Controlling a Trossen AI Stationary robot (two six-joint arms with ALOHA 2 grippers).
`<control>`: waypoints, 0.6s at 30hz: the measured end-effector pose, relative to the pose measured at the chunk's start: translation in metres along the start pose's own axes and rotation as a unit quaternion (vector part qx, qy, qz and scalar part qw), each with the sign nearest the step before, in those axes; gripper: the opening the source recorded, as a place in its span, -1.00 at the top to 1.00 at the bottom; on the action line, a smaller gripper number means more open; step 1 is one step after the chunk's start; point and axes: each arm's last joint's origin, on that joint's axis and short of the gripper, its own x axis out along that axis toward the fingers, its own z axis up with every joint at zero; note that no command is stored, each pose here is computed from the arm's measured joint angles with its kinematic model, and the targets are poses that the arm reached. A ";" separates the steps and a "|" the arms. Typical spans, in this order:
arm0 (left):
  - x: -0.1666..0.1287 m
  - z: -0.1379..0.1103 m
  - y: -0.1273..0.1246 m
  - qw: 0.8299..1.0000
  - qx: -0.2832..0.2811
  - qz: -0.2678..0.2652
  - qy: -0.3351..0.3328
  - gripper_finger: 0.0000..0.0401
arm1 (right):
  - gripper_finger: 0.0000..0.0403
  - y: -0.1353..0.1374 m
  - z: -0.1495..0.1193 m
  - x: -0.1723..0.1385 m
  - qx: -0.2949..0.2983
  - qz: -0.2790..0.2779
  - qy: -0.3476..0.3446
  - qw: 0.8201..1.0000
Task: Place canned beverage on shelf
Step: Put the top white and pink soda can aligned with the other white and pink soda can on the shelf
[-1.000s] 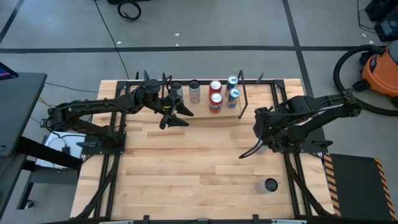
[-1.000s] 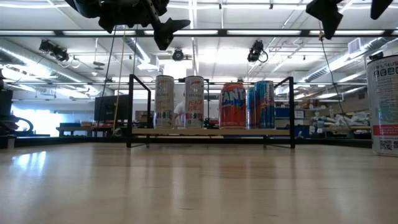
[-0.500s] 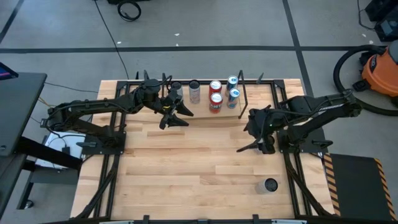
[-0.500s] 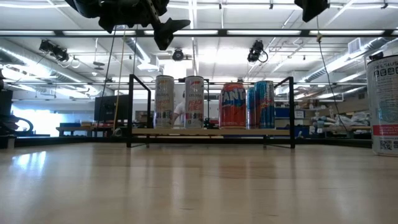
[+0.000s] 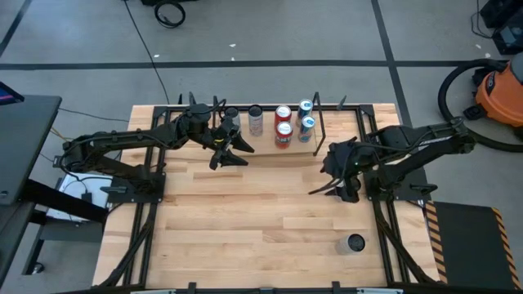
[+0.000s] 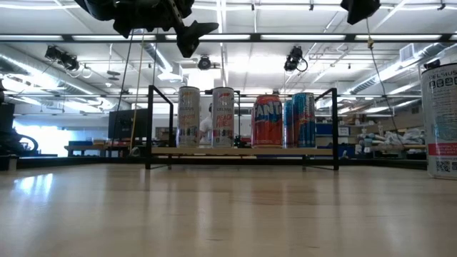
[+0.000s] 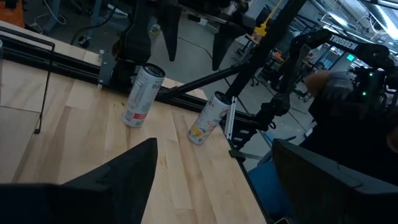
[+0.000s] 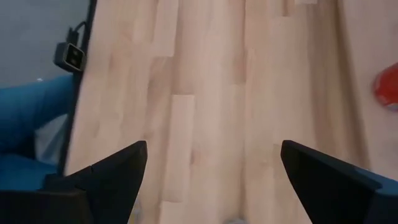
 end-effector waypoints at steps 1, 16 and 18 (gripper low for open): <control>0.000 0.000 0.000 1.000 0.000 0.000 0.000 -0.58 | -0.89 0.000 0.000 0.000 0.007 0.005 0.001 1.000; 0.000 0.000 0.000 1.000 -0.001 0.000 0.000 -0.58 | -0.89 -0.008 -0.042 -0.010 0.030 -0.049 0.222 0.973; 0.000 0.000 0.000 1.000 -0.001 0.000 0.000 -0.58 | -0.89 -0.008 -0.044 -0.011 0.028 -0.058 0.231 0.971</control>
